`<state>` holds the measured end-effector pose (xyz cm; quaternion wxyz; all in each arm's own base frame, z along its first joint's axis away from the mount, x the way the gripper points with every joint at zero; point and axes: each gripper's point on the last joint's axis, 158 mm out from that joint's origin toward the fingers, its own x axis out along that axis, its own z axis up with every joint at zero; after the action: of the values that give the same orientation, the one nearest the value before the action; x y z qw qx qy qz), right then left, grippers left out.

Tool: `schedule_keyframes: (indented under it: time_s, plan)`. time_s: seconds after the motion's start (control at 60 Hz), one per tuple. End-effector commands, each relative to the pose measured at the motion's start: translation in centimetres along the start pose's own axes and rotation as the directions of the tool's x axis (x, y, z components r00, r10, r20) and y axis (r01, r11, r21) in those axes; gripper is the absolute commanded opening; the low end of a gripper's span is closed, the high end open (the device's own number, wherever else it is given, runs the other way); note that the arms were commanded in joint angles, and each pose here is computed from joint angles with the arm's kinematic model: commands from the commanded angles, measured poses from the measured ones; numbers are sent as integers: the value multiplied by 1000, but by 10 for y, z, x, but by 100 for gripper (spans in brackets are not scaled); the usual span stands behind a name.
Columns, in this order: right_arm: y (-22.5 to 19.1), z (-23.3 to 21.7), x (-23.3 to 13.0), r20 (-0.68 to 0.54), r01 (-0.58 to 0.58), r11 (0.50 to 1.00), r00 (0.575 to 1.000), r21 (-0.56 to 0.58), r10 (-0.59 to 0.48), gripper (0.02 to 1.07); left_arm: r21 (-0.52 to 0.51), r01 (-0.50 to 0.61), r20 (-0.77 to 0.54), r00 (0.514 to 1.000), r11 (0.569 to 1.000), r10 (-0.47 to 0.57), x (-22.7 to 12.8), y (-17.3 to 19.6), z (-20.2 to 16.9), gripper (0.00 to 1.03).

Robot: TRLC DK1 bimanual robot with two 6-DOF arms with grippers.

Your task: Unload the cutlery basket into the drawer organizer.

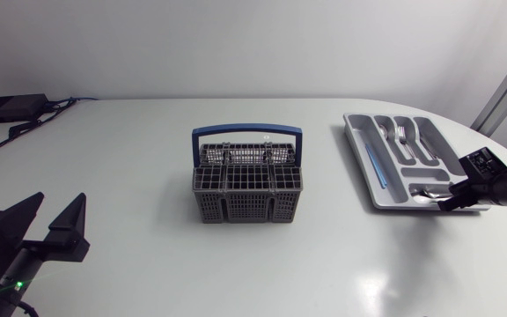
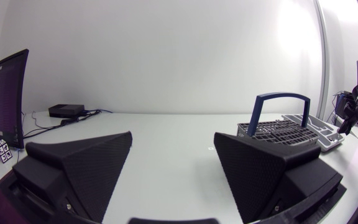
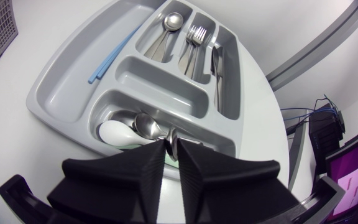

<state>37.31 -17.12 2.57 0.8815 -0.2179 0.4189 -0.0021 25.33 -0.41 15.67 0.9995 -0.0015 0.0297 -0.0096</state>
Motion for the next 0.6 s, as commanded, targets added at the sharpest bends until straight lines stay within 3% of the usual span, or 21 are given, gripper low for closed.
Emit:
schedule_keyframes:
  time_s: [0.0, 0.117, 0.2, 0.583]
  plan:
    - [5, 3, 5, 2, -4, 1000, 1000, -19, 4, 57, 2, -2, -2, 1000, 1000, 2, 1, 1, -7, 92]
    - [8, 6, 1, 20, 5, 1000, 1000, -20, -4, 91, 2, -2, -2, 1000, 1000, 2, 1, 1, -7, 92]
    - [11, 14, -7, 48, 13, 1000, 999, -22, -12, 102, 2, -2, -2, 1000, 1000, 2, 1, 1, -7, 92]
    - [30, 81, -99, 336, 62, 998, 939, 28, -68, 103, 2, -2, -2, 1000, 1000, 2, 1, 1, -7, 92]
